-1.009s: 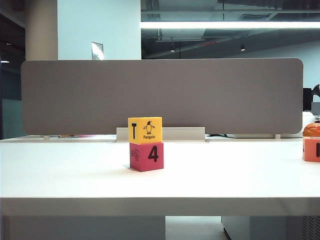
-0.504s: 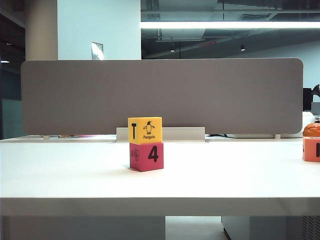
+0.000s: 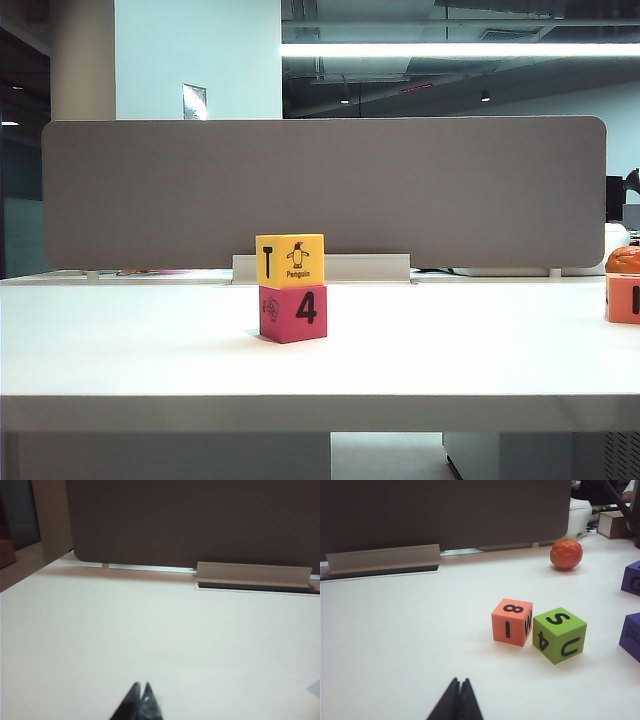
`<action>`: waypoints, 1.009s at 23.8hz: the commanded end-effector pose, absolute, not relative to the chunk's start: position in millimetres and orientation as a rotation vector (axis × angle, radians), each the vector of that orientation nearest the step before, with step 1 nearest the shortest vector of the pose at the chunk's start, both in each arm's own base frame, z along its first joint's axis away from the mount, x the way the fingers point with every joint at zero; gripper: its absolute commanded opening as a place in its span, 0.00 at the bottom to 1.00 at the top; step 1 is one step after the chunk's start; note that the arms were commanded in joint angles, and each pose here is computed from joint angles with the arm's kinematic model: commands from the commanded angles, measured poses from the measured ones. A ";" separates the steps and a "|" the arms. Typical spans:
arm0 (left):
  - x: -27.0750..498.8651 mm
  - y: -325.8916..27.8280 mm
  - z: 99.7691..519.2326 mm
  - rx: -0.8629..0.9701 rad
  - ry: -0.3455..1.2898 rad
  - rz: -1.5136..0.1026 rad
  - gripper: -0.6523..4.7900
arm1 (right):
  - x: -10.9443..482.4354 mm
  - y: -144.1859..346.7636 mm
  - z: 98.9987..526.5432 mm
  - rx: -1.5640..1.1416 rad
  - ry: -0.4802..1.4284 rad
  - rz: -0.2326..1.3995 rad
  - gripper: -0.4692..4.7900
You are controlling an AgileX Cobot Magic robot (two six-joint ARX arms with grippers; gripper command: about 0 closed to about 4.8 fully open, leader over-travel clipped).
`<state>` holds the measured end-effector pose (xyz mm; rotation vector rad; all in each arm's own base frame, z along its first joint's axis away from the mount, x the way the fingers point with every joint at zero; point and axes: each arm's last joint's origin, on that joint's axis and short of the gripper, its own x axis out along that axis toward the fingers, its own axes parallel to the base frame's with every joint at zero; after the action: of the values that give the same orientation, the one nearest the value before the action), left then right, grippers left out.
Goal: Stack one letter block on top of another letter block.
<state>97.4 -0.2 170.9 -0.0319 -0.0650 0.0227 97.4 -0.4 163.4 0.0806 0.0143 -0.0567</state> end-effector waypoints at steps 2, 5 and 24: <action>97.2 -0.6 172.5 -0.046 -0.073 0.004 0.11 | 97.6 -0.2 163.0 0.078 0.005 -0.054 0.09; 97.2 -2.0 172.4 -0.044 -0.070 -0.042 0.11 | 97.6 -0.2 163.0 0.078 0.005 -0.054 0.09; 97.1 -3.8 172.2 -0.038 -0.067 -0.104 0.11 | 97.6 -0.2 163.0 0.078 0.005 -0.054 0.09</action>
<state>97.3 -3.8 170.6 -0.0395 -0.0587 -0.1008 97.4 -0.4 163.4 0.0807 0.0139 -0.0567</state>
